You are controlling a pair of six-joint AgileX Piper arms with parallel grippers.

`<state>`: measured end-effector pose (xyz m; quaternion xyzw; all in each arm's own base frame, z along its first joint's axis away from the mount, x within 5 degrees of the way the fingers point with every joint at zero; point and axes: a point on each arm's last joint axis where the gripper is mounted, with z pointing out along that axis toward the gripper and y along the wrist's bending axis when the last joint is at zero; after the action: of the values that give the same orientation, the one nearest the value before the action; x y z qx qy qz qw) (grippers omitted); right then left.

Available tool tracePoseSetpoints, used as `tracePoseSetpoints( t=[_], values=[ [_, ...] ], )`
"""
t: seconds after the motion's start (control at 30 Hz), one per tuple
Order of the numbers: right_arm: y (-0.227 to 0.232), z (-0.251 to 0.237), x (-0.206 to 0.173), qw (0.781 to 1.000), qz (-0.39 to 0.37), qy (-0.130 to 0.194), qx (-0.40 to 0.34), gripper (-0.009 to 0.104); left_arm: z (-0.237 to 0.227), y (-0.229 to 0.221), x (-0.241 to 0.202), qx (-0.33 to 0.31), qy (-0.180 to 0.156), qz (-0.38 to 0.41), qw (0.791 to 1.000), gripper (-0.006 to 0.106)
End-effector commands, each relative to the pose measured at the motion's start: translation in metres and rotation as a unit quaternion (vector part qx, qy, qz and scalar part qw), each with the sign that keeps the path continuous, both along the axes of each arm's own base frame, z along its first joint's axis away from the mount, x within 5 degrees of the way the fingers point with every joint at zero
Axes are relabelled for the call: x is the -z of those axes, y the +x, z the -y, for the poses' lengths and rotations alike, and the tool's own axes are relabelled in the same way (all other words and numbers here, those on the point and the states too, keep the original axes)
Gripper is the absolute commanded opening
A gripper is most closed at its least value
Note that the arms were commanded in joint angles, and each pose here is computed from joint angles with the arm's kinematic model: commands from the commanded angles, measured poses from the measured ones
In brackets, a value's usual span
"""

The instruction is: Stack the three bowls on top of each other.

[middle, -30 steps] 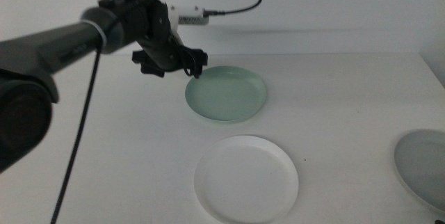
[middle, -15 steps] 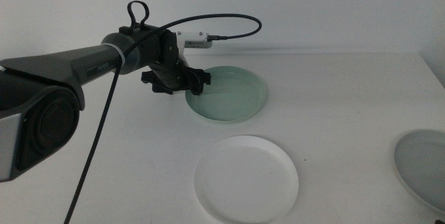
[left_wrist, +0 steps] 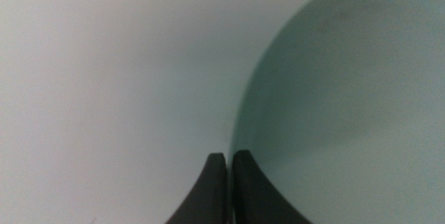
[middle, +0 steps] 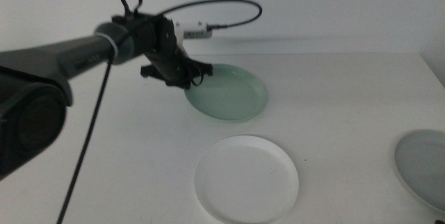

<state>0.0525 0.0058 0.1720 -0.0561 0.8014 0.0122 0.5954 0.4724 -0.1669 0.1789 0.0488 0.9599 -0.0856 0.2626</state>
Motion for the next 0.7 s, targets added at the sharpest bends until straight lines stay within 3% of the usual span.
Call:
tracePoseSetpoints(
  t=[0.0, 0.17, 0.3, 0.43, 0.67],
  values=[
    [0.0, 0.001, -0.008, 0.999, 0.046, -0.004, 0.004, 0.07, 0.003, -0.014, -0.081, 0.017, -0.015, 0.082, 0.996, -0.005],
    [0.0, 0.001, -0.008, 0.999, 0.046, -0.004, 0.004, 0.07, 0.011, -0.055, -0.133, 0.048, -0.004, 0.122, 0.991, -0.005],
    [0.0, 0.001, -0.008, 0.999, 0.046, -0.004, 0.004, 0.07, 0.012, -0.094, -0.144, 0.057, -0.015, 0.121, 0.991, -0.005],
    [0.0, 0.001, -0.008, 0.999, 0.046, -0.004, 0.004, 0.07, 0.009, -0.135, -0.142, 0.062, -0.025, 0.105, 0.992, -0.005],
    [0.0, 0.001, -0.008, 0.999, 0.046, -0.004, 0.004, 0.07, 0.011, -0.175, -0.1, 0.066, -0.037, 0.066, 0.995, -0.005]
  ],
)
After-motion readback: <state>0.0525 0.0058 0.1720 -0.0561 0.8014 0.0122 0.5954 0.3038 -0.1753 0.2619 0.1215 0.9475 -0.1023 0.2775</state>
